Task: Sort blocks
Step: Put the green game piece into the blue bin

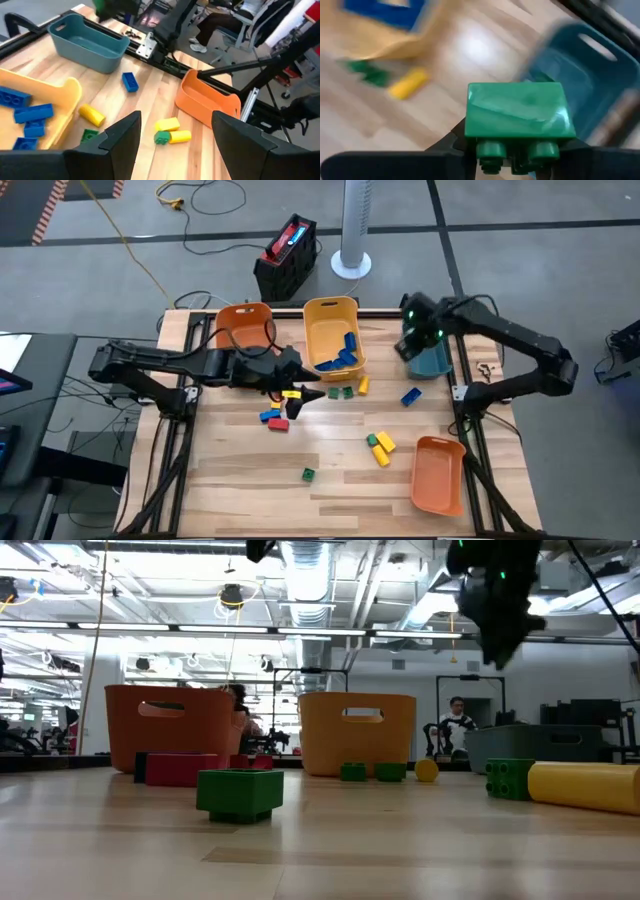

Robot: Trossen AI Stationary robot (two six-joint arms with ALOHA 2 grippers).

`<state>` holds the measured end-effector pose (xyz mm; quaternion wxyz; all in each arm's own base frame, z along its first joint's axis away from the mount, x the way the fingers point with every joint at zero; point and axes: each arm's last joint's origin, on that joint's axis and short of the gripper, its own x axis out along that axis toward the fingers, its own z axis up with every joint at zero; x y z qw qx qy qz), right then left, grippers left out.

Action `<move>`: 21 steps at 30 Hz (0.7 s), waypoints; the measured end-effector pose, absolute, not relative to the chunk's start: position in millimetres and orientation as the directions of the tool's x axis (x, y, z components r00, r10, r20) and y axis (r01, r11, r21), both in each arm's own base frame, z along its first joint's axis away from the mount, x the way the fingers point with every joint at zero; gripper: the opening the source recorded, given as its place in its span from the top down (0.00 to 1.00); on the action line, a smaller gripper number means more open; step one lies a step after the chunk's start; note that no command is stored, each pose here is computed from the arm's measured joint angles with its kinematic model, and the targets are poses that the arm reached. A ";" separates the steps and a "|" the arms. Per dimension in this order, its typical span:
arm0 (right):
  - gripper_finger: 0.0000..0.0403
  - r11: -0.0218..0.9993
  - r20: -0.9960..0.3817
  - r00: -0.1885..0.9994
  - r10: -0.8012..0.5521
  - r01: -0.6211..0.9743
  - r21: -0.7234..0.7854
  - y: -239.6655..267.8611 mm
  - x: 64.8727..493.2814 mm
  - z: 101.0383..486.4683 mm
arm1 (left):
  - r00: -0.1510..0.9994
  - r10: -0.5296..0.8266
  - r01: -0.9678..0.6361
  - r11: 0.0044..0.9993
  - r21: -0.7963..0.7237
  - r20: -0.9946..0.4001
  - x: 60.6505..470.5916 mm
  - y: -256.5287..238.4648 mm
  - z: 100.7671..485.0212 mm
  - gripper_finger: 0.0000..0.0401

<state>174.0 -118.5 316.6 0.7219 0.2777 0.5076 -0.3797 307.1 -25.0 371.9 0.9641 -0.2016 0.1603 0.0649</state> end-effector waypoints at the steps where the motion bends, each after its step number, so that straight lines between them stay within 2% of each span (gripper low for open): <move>1: 0.67 0.519 -0.949 0.175 -0.261 0.854 0.015 -126.5 169.3 313.6 | 0.939 0.053 -0.184 0.911 -0.369 -0.339 307.2 -27.5 371.1 0.41; 3: 0.66 0.453 -0.960 0.133 -0.245 0.891 0.008 -142.7 161.3 306.4 | 0.939 0.040 -0.172 0.914 -0.368 -0.340 306.8 -32.1 370.9 0.41; 7: 0.65 0.419 -0.981 0.058 -0.183 0.908 -0.024 -170.1 154.8 289.3 | 0.939 0.079 -0.199 0.918 -0.342 -0.334 305.9 -36.5 371.4 0.41; 21: 0.65 0.493 -0.992 -0.119 0.028 0.865 -0.090 -217.8 175.0 217.1 | 0.941 0.066 -0.190 0.915 -0.356 -0.331 304.6 -45.6 371.6 0.41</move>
